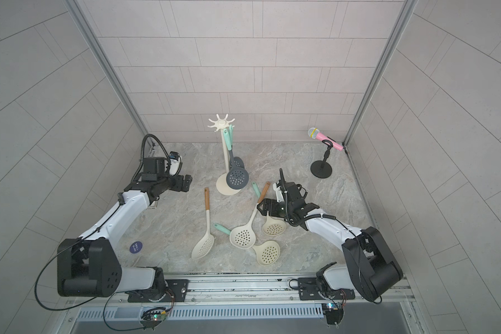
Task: Hang the skimmer on the kitchen utensil rack
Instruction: Adjust the rack at the center of the board, then pick up the skimmer from the center of the board.
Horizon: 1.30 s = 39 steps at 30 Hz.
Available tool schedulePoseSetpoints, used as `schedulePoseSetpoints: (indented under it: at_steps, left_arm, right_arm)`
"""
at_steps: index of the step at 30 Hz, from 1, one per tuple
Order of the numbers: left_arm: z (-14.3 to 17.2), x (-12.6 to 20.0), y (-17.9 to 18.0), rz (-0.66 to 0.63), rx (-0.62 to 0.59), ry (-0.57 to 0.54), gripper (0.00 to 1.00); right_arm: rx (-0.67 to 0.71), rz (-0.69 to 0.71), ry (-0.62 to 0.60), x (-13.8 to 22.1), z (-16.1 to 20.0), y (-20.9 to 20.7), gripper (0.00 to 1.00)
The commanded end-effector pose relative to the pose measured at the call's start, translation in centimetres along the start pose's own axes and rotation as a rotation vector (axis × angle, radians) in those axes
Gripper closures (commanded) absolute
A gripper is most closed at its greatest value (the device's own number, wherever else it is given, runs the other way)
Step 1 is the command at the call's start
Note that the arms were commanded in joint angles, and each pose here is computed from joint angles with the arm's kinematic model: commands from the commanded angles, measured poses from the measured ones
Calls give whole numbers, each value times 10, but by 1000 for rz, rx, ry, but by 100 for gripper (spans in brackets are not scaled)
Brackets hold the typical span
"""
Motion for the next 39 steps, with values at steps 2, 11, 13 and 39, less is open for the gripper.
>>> schedulePoseSetpoints:
  at_steps: [2,11,13,39]
  left_arm:
    - [25,2,14,79,38,91,0]
    - [36,12,21,107,70,22,0]
    - [37,14,21,120,81,8,0]
    - [38,27,3,250,84,-14,0]
  right_arm:
    - [-43,-88,-42,-9,-12,10,10]
    - [-129,-130,-46,-41,-9,15,18]
    - [-153,-123,-52,-48,-7,13,20]
    - [-372,149,-93,-106,48,-30,46]
Point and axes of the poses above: each gripper's point midway between its finger pads, its own x axis back along the fingers, its own y axis along the line the jaws close on, z = x × y, the point moved 4 cm from there along x, back along the fingers, and after that the axes turned 15 degrees about x, right-handed, at the moved point
